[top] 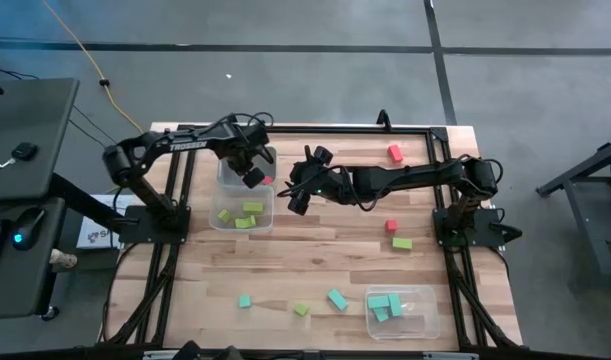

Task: Sort & place blocks by color
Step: Put the orange block into the gray bin

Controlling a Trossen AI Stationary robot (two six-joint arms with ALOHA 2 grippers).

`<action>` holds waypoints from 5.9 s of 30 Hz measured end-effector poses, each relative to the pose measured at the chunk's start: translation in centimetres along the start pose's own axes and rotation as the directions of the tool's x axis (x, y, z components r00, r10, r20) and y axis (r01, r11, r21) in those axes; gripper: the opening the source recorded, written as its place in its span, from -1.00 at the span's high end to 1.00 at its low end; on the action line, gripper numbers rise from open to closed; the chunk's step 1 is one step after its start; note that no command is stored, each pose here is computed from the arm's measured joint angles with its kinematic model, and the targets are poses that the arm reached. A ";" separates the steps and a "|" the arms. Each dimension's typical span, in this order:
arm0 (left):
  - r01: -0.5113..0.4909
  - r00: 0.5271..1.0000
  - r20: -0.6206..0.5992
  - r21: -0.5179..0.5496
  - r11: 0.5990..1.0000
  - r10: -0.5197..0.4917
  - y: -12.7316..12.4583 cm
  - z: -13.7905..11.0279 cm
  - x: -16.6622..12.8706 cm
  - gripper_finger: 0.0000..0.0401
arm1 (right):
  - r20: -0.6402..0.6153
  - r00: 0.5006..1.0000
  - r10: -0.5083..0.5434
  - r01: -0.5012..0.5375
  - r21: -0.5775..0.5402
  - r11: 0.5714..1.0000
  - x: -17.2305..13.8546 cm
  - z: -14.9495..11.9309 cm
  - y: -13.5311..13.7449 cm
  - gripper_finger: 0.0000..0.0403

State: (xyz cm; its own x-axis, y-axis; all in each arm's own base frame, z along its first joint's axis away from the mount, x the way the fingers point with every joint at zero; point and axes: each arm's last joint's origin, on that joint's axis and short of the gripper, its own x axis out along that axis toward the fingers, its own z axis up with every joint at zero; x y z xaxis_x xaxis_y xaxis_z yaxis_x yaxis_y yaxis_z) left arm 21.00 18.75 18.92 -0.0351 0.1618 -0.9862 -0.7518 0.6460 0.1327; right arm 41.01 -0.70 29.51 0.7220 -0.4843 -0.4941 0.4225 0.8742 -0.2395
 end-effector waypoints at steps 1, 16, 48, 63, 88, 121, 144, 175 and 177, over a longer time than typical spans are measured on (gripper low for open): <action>-0.006 1.000 -0.006 0.001 1.000 0.006 0.0 0.0 0.2 1.00 | 0.000 1.000 0.000 0.000 0.001 1.000 0.0 0.0 0.0 -0.23; -0.024 1.000 -0.014 0.055 0.998 0.025 0.0 0.1 0.5 0.75 | -0.007 1.000 0.013 -0.013 0.013 1.000 -0.3 -0.1 0.6 -0.23; 0.048 0.886 0.459 0.030 0.998 -0.057 1.5 -3.6 -12.5 0.55 | -0.507 0.845 0.168 -0.022 0.281 0.959 -7.3 -3.5 -2.1 -0.23; 0.160 0.777 0.611 0.038 0.986 -0.149 1.3 -5.2 -17.5 0.56 | -0.643 0.738 0.205 -0.041 0.261 0.965 -7.3 -6.0 -1.8 -0.23; 0.165 0.772 0.603 0.117 0.979 -0.202 -0.3 -5.7 -17.7 0.57 | -0.830 0.545 0.114 0.020 0.149 0.989 -9.4 -12.7 1.6 -0.23; 0.159 0.772 0.602 0.125 0.979 -0.202 -0.3 -5.7 -17.7 0.57 | -0.898 0.440 -0.012 -0.156 -0.089 0.984 -10.0 -13.1 -0.5 -0.23; 0.131 0.773 0.604 0.147 0.980 -0.194 -0.3 -5.7 -17.7 0.57 | -0.806 0.586 0.085 0.208 0.251 0.945 -12.8 -13.6 -7.1 -0.23; -0.083 0.716 0.693 0.205 0.975 -0.085 0.0 -5.0 -18.2 0.57 | -0.612 0.791 0.025 0.481 0.646 0.593 -7.2 -12.9 -20.4 -0.23; -0.086 0.714 0.695 0.209 0.974 -0.086 0.0 -4.9 -18.3 0.57 | -0.575 0.818 0.002 0.464 0.663 0.588 -6.9 -12.7 -21.1 -0.23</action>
State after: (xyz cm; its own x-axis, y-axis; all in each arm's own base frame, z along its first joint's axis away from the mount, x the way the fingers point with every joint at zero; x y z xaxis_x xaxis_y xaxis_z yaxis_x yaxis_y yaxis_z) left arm 18.41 12.09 36.43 0.4969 0.5786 -0.6468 -0.5920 0.7709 0.2349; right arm 20.16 -15.29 27.39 0.2768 -0.3742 -0.8851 0.9465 0.2654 0.1838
